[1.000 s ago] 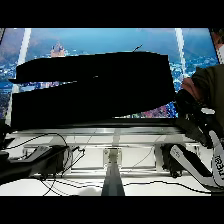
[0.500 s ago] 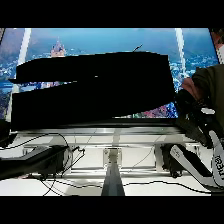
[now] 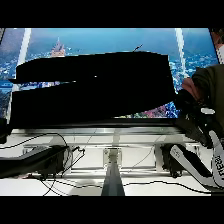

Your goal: Fold the clothes and pants, and hang the long-sleeved shirts on hangers.

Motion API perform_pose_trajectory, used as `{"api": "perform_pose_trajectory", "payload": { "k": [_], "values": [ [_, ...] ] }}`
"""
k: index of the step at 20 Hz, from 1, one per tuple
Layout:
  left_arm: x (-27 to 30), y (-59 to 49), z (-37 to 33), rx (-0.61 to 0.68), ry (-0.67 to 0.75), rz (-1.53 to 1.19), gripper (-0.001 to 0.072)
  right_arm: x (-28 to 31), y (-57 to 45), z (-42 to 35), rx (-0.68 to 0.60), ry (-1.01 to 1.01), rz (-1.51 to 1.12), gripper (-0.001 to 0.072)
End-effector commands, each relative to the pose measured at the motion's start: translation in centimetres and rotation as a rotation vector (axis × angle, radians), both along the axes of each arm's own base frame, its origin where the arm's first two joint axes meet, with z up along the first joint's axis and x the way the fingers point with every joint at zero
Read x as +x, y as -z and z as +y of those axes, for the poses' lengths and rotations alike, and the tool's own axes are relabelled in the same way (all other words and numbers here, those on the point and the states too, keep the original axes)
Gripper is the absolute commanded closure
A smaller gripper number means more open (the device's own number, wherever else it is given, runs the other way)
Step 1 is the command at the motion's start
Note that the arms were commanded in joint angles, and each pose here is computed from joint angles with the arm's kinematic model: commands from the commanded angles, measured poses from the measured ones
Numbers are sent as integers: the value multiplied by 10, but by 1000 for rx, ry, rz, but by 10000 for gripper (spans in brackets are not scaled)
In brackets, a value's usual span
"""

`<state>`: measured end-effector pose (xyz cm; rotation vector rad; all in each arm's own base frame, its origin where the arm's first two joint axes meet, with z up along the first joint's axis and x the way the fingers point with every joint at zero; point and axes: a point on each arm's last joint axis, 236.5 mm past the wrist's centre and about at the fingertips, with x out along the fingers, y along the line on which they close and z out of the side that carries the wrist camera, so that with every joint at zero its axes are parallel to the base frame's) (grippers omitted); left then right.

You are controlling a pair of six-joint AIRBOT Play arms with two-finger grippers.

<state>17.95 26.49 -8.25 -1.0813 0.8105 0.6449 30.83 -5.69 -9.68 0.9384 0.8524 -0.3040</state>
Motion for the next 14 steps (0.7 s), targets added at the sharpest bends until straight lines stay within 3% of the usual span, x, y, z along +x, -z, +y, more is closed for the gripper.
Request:
{"api": "perform_pose_trajectory", "payload": {
  "k": [1, 5, 10, 14],
  "values": [
    [33, -30, 3, 39, 74, -116, 696, -4, -2, 13, -16, -111, 7, 695],
    [54, -67, 7, 79, 165, -159, 696, -23, -13, 25, -55, -223, 49, 696],
    [55, -96, 11, 191, 214, -169, 696, -60, -50, 4, -224, -181, 95, 696],
    [56, -99, 9, 199, 224, -172, 696, -90, -85, -4, -323, -106, 75, 696]
  ]
}}
